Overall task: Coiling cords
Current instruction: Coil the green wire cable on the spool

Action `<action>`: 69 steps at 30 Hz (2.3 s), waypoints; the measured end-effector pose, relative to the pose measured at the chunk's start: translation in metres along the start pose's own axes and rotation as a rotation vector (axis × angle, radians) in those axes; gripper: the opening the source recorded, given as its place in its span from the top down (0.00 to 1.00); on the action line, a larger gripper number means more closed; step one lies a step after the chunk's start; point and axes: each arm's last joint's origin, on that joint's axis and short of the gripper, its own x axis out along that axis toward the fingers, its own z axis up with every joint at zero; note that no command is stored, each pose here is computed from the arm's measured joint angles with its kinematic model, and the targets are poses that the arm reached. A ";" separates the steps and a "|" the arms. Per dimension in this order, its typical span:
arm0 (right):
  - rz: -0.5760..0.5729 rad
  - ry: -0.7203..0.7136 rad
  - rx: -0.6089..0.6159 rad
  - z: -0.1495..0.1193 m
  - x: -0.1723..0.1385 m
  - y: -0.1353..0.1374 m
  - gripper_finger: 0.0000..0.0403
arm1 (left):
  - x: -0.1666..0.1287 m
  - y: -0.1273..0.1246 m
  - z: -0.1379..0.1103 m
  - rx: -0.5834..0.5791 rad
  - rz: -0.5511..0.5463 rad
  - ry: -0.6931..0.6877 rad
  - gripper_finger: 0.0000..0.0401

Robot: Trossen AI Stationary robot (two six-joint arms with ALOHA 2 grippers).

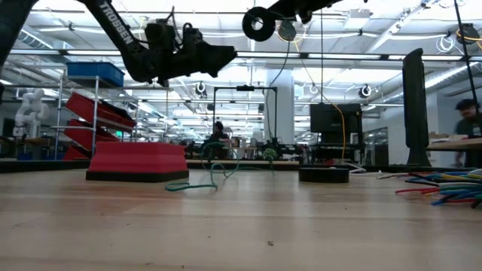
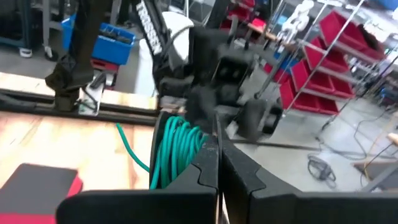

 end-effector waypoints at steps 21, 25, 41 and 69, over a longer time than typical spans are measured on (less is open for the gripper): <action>-0.031 -0.044 -0.022 0.003 0.000 -0.007 1.00 | 0.088 -0.062 -0.090 -0.308 -0.216 0.110 0.53; -0.029 -0.044 -0.022 0.003 0.000 -0.006 1.00 | 0.091 -0.063 -0.101 -0.350 -0.211 0.127 0.53; -0.026 -0.033 -0.023 0.002 0.000 -0.006 1.00 | 0.096 -0.063 -0.104 -0.361 -0.195 0.148 0.64; 0.022 0.211 -0.017 -0.020 -0.002 0.000 1.00 | 0.022 0.009 -0.087 -0.371 0.046 0.197 1.00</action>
